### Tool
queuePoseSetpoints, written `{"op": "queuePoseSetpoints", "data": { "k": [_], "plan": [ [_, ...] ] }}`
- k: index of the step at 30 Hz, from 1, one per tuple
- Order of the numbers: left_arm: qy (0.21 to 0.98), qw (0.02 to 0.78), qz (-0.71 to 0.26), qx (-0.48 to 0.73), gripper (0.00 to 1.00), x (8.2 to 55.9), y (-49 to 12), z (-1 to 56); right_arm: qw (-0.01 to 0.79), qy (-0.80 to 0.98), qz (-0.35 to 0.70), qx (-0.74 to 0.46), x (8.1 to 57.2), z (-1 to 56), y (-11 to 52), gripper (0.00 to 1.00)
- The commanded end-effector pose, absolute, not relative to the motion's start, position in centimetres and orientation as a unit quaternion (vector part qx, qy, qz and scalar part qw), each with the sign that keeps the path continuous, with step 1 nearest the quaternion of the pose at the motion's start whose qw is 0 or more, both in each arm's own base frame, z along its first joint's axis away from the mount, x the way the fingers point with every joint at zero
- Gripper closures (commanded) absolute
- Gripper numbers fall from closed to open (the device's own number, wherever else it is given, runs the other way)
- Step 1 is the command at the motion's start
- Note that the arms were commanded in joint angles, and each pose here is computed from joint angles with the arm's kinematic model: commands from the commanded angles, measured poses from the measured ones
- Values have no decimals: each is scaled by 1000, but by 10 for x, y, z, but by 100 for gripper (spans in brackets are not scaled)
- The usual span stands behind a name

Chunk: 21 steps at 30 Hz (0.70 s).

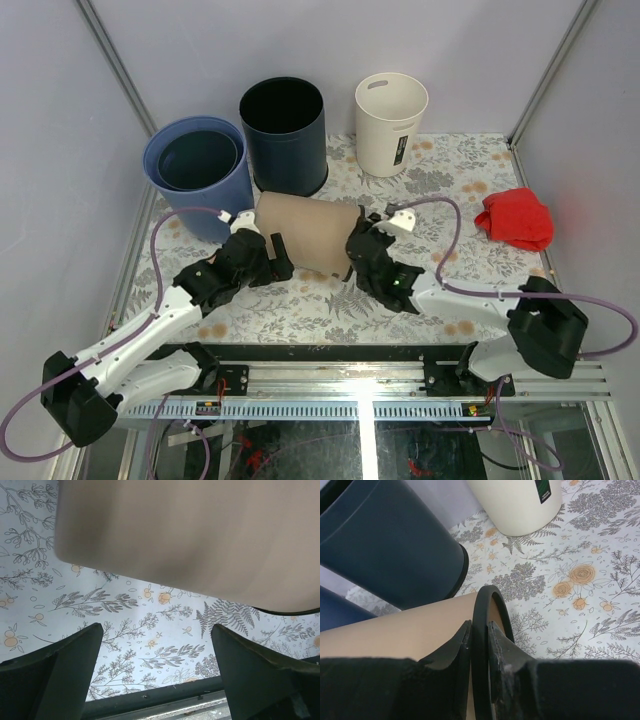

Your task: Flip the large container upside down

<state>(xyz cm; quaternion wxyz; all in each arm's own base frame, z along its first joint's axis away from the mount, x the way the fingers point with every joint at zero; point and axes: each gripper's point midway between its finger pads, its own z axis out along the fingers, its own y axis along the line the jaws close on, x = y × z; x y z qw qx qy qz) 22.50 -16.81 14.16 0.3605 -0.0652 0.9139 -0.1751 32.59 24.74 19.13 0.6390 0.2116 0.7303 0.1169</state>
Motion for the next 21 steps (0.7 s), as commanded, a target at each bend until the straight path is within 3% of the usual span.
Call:
{"op": "queuePoseSetpoints", "data": {
  "k": [1, 14, 21],
  "plan": [
    [906, 380, -174, -60, 10, 229, -167, 161, 607, 761, 116, 198, 311, 141, 224, 100],
    [882, 430, -182, -57, 10, 230, -156, 232, 587, 739, 174, 282, 285, 115, 164, 100],
    [882, 430, -182, -63, 9, 227, -153, 233, 581, 743, 169, 288, 276, 105, 152, 100]
  ]
}}
